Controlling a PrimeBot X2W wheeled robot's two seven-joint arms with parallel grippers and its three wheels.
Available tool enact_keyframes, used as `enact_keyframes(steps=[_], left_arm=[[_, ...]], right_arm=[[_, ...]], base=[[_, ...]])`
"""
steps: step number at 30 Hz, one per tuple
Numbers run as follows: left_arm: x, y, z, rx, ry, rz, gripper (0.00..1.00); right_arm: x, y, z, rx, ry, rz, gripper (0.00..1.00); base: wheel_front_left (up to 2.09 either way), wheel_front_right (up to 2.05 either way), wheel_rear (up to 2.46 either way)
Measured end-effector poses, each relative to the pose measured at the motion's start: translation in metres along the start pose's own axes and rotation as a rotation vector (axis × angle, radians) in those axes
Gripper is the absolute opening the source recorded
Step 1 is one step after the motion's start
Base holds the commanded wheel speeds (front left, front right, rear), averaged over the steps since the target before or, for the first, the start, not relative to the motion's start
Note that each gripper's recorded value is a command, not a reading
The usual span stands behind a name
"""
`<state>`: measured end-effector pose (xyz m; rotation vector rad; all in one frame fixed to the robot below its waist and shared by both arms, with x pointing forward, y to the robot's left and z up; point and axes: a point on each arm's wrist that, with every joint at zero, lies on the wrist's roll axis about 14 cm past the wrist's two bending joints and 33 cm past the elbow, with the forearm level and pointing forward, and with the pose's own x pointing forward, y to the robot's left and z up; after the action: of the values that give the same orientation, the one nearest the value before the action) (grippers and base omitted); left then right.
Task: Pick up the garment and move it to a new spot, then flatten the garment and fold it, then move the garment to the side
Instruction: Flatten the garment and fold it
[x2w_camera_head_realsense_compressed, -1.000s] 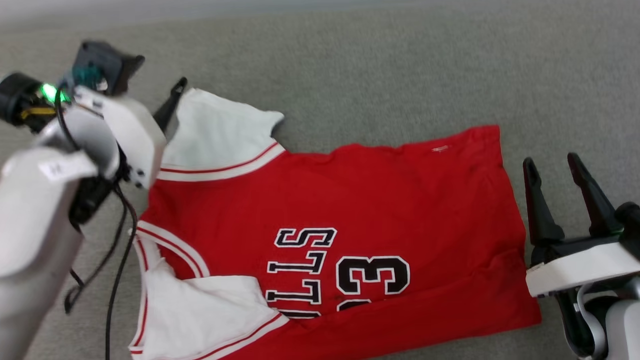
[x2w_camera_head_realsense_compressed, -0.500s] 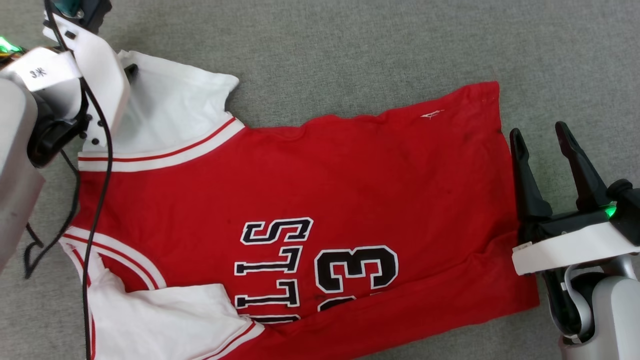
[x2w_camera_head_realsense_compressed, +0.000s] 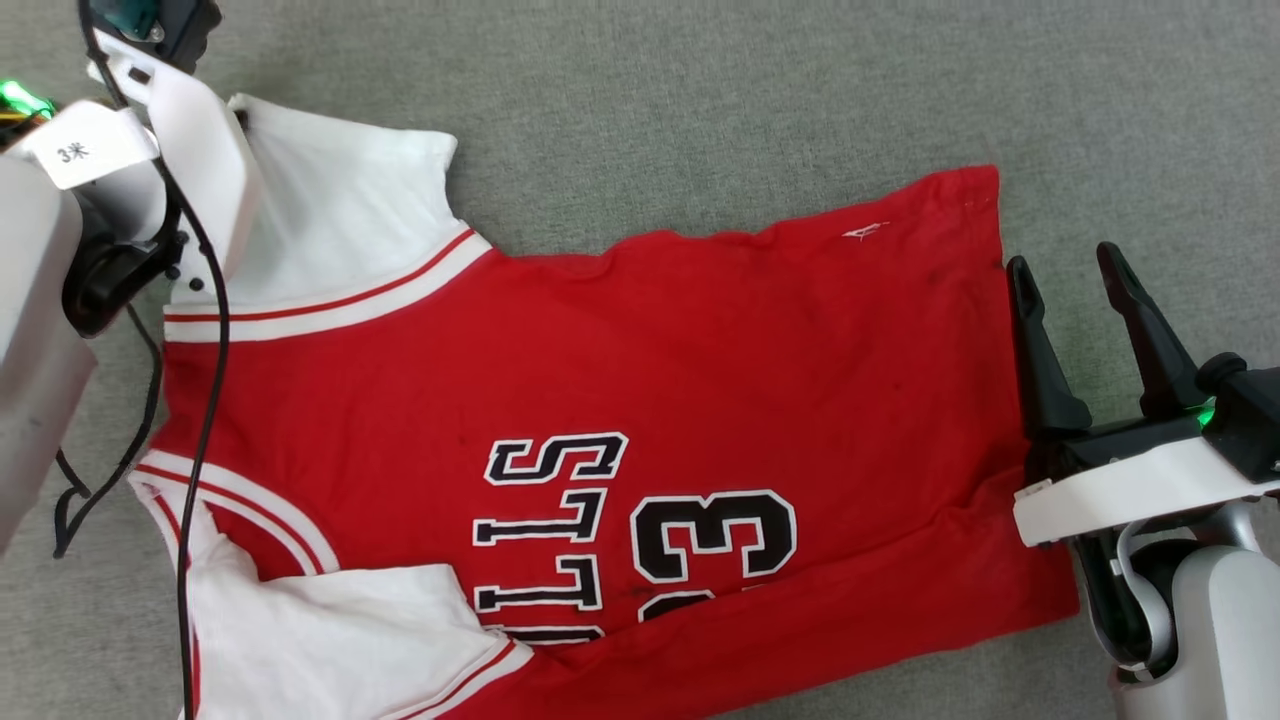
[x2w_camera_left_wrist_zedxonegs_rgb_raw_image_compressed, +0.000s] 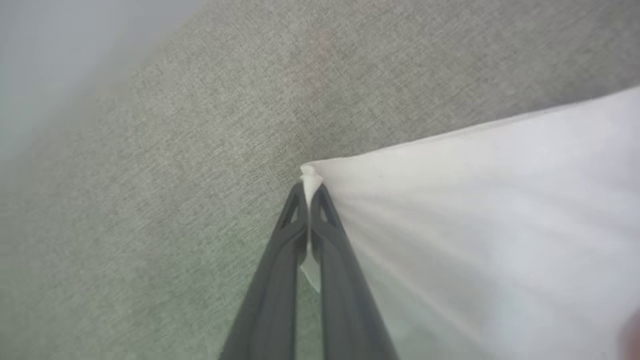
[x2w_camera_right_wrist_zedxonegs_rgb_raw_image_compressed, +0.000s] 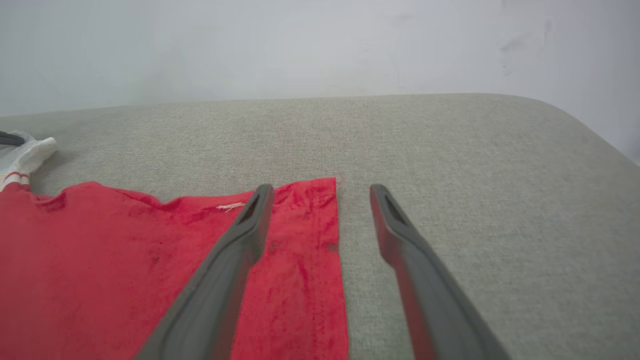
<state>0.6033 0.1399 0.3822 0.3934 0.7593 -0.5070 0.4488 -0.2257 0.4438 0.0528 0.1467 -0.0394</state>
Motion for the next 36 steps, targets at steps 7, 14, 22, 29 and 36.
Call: enact_keyframes(steps=[7, 14, 22, 29, 36], left_arm=[[-0.033, 0.002, 0.034, 0.0, -0.177, 0.038, 0.0], [-0.082, -0.01, 0.047, -0.013, -0.322, 0.053, 0.0], [-0.139, -0.026, 0.036, -0.05, -0.439, 0.077, 0.0], [-0.169, -0.037, 0.025, -0.068, -0.482, 0.092, 0.0], [-0.173, -0.042, 0.016, -0.079, -0.489, 0.094, 0.0]], right_arm=[[-0.008, 0.001, 0.018, -0.005, -0.026, 0.012, 1.0], [-0.021, 0.001, 0.024, -0.045, 0.038, 0.04, 1.0], [-0.019, -0.001, 0.007, -0.137, 0.255, 0.093, 1.0], [0.006, -0.005, 0.006, -0.248, 0.414, 0.126, 1.0], [0.032, -0.001, -0.014, -0.269, 0.612, 0.164, 1.0]], base=[[0.0, 0.0, 0.0], [0.0, 0.0, 0.0], [0.0, 0.0, 0.0], [0.0, 0.0, 0.0], [0.0, 0.0, 0.0]])
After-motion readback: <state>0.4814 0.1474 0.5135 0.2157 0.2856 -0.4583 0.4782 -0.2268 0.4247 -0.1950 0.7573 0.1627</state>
